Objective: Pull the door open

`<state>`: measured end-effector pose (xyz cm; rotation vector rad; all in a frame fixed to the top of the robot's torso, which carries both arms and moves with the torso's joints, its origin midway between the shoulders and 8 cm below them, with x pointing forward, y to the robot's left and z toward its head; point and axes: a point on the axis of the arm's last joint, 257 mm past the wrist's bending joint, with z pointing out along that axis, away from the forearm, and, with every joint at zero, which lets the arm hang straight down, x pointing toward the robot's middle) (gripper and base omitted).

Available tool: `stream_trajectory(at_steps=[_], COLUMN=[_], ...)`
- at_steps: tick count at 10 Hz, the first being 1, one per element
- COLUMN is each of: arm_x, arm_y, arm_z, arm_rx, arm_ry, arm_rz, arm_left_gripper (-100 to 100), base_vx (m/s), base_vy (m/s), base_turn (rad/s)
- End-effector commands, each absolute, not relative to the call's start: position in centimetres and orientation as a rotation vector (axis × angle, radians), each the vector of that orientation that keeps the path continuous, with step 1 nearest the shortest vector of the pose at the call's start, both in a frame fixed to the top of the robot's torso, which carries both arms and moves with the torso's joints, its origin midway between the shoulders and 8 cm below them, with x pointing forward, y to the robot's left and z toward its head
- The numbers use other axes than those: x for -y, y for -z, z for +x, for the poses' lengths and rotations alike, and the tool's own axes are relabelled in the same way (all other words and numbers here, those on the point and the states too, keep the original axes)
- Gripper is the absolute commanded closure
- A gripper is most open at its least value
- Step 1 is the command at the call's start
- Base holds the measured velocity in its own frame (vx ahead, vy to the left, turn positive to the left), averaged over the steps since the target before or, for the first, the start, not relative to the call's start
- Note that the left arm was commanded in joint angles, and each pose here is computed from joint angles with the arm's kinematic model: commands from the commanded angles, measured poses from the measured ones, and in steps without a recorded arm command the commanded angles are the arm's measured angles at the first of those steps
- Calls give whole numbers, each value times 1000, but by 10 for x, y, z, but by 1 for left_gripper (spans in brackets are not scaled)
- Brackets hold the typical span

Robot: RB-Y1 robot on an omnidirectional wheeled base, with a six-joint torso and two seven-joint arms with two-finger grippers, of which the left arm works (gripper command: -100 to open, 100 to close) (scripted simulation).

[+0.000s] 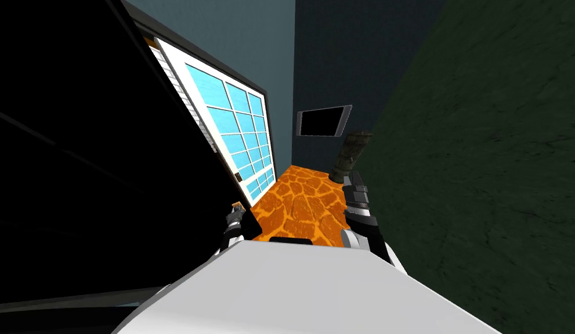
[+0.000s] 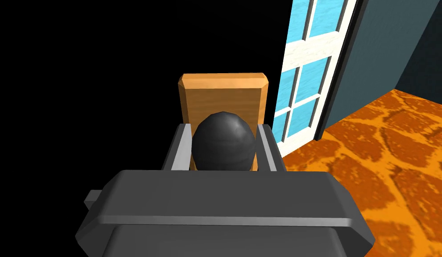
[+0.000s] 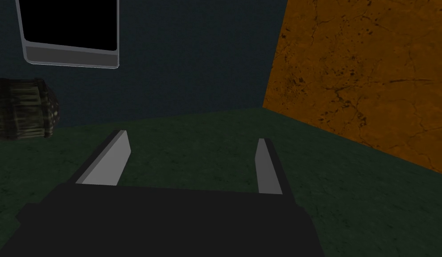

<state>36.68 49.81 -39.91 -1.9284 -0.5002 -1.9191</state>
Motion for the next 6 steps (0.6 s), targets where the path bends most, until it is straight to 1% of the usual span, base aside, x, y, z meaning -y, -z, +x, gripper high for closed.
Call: stream_trajectory(at_steps=[1,4,6], arm_x=[-489,-478,-475], arm_y=[398,398,400], arm_z=[374,379,380], arm_rx=[476,450,437], arm_ry=[1948,1972,1975], arm_rz=[-1948,-1973,-1982], arm_left_gripper=[100,100,100], base_vx=[-220,-199,-99], base_vy=[1,-6,-8], base_turn=[-76,-50,-26])
